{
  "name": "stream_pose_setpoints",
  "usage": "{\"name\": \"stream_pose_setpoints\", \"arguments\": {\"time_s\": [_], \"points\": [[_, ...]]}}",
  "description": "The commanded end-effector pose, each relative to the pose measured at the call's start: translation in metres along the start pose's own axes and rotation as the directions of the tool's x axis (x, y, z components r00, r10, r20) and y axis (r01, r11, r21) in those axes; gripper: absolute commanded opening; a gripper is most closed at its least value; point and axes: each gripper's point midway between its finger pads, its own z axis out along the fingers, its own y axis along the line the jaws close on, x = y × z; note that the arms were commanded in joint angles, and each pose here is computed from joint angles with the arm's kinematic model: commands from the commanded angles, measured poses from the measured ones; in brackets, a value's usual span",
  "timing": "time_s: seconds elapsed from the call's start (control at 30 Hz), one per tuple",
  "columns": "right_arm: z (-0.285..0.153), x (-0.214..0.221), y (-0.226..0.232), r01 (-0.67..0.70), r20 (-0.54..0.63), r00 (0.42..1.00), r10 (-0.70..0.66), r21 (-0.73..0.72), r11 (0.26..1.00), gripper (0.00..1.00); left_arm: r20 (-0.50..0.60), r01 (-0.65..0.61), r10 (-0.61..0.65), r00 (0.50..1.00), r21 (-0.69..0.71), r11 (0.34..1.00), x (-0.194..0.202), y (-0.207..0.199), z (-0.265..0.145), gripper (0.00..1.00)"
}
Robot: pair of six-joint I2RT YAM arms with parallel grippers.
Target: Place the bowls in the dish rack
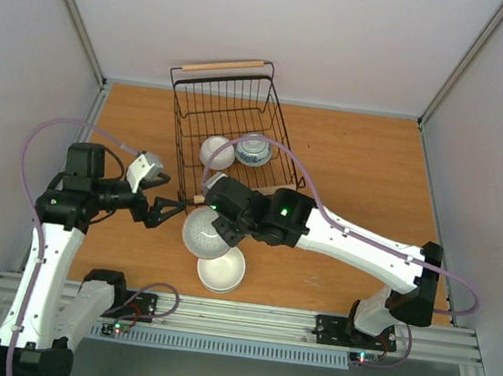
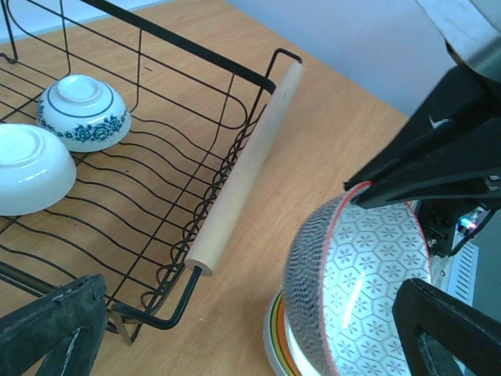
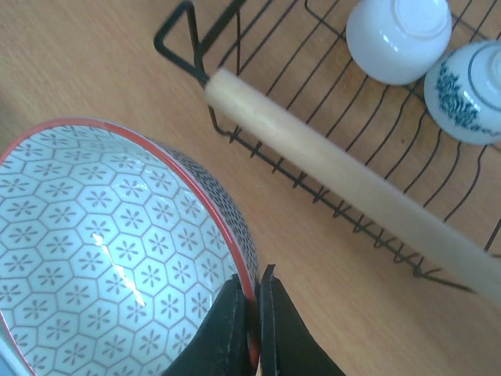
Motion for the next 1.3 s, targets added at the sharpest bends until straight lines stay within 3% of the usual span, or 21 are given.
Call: {"name": "stream_pose_setpoints", "arguments": {"time_s": [0.0,0.27,0.43,0.57,0.63,0.67,0.73,0.97,1.03,1.2,1.27], "points": [[-0.016,-0.035,0.0,0.05,0.084,0.995,-0.052,0.021,0.999,0.01,0.011,-0.033,0.033,0.999,0.057,0.998,-0.006,-0.014,-0.004,0.99],[-0.037,-0.078,0.002,0.077,0.176,0.981,-0.079,0.022,0.997,0.01,0.007,-0.042,0.041,0.999,0.048,0.998,-0.002,-0.012,-0.003,0.95],[-0.044,-0.091,0.003,0.089,0.207,0.974,-0.092,0.024,0.996,0.01,0.004,-0.041,0.041,0.999,0.044,0.998,-0.002,-0.011,-0.002,0.65],[-0.045,-0.095,0.006,0.099,0.216,0.972,-0.098,0.009,0.995,0.01,-0.003,-0.032,0.033,0.999,0.055,0.998,0.0,-0.01,-0.001,0.57],[-0.045,-0.097,0.007,0.1,0.222,0.97,-0.098,0.005,0.995,0.01,-0.005,-0.031,0.031,1.0,0.065,0.997,0.001,-0.011,-0.001,0.47],[-0.045,-0.097,0.008,0.102,0.221,0.97,-0.101,0.005,0.995,0.01,-0.007,-0.029,0.029,1.0,0.072,0.997,0.001,-0.012,-0.001,0.36],[-0.045,-0.099,0.009,0.104,0.226,0.969,-0.102,0.001,0.995,0.01,-0.01,-0.033,0.034,0.999,0.087,0.996,0.001,-0.015,-0.001,0.03],[-0.047,-0.096,0.007,0.088,0.237,0.968,-0.085,-0.002,0.996,0.01,0.012,-0.083,0.082,0.997,0.117,0.99,-0.001,-0.027,-0.006,0.0],[-0.05,-0.093,0.005,0.061,0.249,0.967,-0.055,-0.016,0.998,0.12,0.018,-0.087,0.086,0.996,0.119,0.989,-0.003,-0.028,-0.006,0.0],[-0.061,-0.074,0.017,-0.019,0.285,0.954,0.092,-0.249,0.968,0.96,0.034,-0.096,0.092,0.995,0.146,0.985,-0.005,-0.034,-0.007,0.01],[-0.071,-0.066,0.027,-0.042,0.28,0.947,0.158,-0.38,0.924,0.99,0.039,-0.099,0.094,0.995,0.162,0.982,-0.006,-0.037,-0.008,0.0]]}}
